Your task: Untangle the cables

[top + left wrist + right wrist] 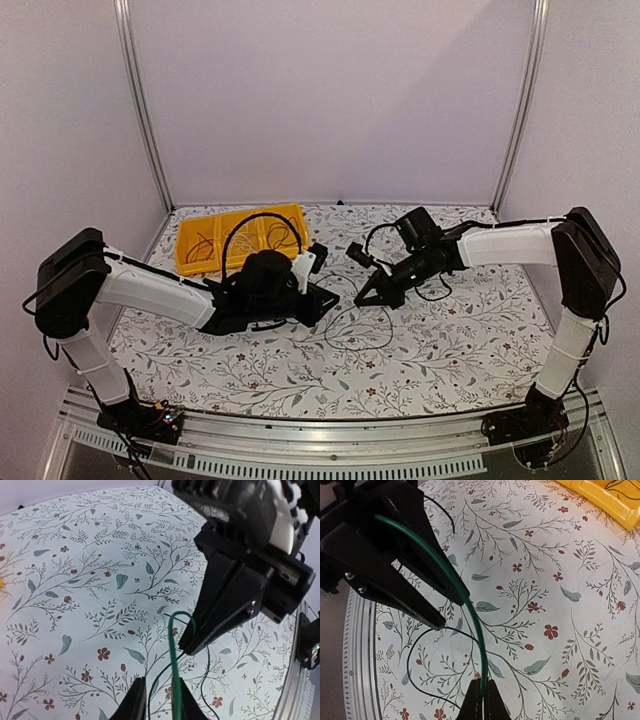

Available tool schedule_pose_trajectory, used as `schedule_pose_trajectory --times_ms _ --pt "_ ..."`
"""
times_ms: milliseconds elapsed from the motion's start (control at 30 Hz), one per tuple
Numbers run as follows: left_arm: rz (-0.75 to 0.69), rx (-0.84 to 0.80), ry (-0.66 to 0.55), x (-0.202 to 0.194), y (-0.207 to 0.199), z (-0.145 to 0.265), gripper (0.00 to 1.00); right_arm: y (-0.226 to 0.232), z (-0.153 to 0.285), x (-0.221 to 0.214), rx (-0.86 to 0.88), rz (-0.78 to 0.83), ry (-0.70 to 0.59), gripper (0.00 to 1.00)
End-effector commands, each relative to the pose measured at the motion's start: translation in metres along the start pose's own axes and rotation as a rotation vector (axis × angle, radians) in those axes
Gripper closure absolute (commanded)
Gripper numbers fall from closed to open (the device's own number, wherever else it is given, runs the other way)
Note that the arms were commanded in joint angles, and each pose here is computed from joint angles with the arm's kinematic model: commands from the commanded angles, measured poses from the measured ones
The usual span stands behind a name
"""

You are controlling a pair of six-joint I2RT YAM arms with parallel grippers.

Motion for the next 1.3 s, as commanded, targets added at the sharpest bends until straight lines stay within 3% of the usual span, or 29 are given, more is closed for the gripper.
schedule_pose_trajectory --times_ms 0,100,267,433,767,900,1033,1167,1267 --pt "-0.057 0.054 0.07 -0.011 0.011 -0.002 0.71 0.02 0.042 0.043 -0.007 0.08 -0.067 1.0" --pt "-0.11 0.113 0.118 -0.02 0.02 0.007 0.56 0.032 0.076 0.068 0.001 0.087 -0.108 1.0" --pt "-0.159 0.186 0.142 -0.027 0.034 0.032 0.47 0.036 0.113 0.088 -0.043 0.087 -0.156 1.0" --pt "-0.164 0.203 0.129 -0.033 0.039 0.055 0.45 0.029 0.123 0.088 -0.107 0.072 -0.156 1.0" --pt "-0.146 0.14 -0.126 0.023 0.024 0.103 0.48 0.029 0.116 0.081 -0.078 0.068 -0.14 1.0" --pt "-0.122 0.087 -0.148 0.044 0.018 0.101 0.48 0.035 0.118 0.081 -0.059 0.103 -0.142 1.0" --pt "-0.153 -0.058 -0.186 0.072 -0.009 0.096 0.56 0.036 0.121 0.083 -0.078 0.124 -0.141 1.0" --pt "-0.17 -0.2 -0.22 0.089 -0.037 0.09 0.64 0.043 0.123 0.088 -0.035 0.087 -0.15 1.0" --pt "-0.201 -0.239 -0.223 0.095 -0.054 0.079 0.65 0.047 0.122 0.089 0.01 0.056 -0.15 1.0"
Point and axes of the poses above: each gripper's point midway between its finger pads, its own z axis back along the fingers, its own y axis along the line the jaws close on, x = y × z, the point moved 3 cm from there along z, back along the fingers, and after that the axes turned 6 degrees about -z, right-handed, at the moved point
